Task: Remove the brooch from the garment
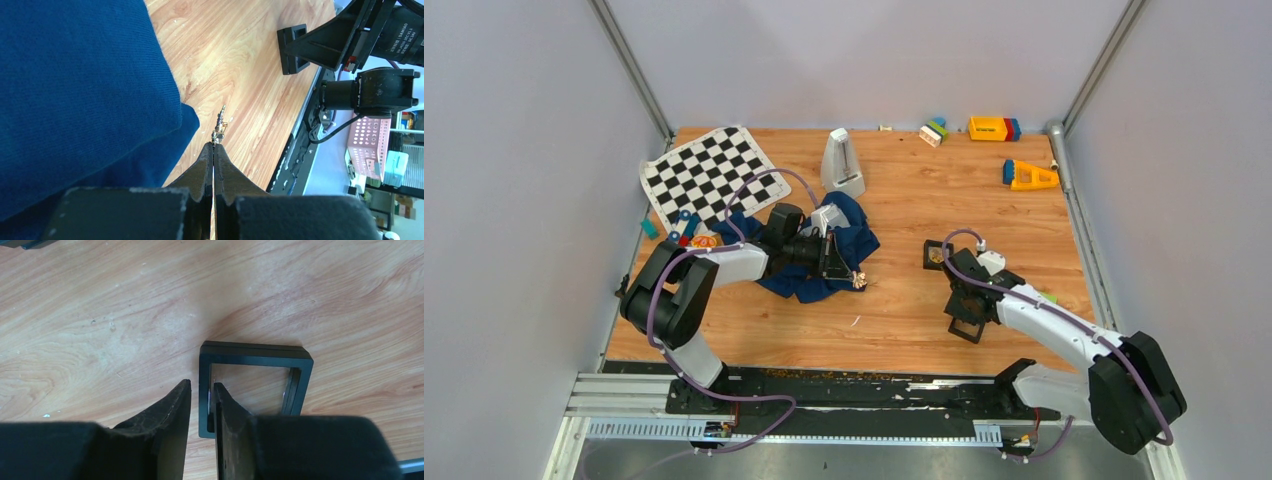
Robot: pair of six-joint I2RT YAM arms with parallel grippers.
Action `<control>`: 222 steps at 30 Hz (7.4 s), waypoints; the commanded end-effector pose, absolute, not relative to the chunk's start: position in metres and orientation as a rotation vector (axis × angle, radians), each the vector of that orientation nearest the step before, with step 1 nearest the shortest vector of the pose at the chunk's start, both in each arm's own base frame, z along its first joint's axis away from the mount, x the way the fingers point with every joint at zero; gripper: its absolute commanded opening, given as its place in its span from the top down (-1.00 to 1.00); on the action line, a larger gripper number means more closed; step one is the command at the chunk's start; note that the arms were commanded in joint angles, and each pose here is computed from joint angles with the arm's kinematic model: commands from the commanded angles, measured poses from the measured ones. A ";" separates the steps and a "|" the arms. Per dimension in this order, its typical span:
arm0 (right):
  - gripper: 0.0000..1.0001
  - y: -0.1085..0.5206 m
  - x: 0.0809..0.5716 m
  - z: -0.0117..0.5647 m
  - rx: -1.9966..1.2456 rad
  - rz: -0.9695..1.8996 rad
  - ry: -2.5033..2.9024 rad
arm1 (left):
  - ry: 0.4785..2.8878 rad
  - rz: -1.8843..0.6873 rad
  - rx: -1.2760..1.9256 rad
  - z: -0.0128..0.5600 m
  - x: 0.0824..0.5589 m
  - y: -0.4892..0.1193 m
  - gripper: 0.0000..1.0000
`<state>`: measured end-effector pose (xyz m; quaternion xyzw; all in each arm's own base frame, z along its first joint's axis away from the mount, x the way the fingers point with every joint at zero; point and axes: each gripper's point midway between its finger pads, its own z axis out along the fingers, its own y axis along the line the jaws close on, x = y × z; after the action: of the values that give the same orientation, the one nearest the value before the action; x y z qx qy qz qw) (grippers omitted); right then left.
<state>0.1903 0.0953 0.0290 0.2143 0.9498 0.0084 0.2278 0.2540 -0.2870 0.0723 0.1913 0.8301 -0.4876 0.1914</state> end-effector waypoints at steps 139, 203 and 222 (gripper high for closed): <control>1.00 0.238 0.229 0.097 0.214 1.622 2.231 | 1.369 -0.557 1.360 0.068 0.216 -0.359 0.51; 0.84 0.064 0.298 0.055 0.765 0.178 2.359 | 1.730 -0.661 0.894 0.112 0.261 -0.300 -0.39; -0.77 0.044 0.311 0.146 0.579 0.230 2.119 | 1.763 -0.435 0.564 0.165 0.285 -0.226 -1.00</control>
<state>0.3095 0.0531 0.1144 0.2564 0.8763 0.1003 0.3953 0.2724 -0.2543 0.1369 0.2972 0.7523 -0.2212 0.5448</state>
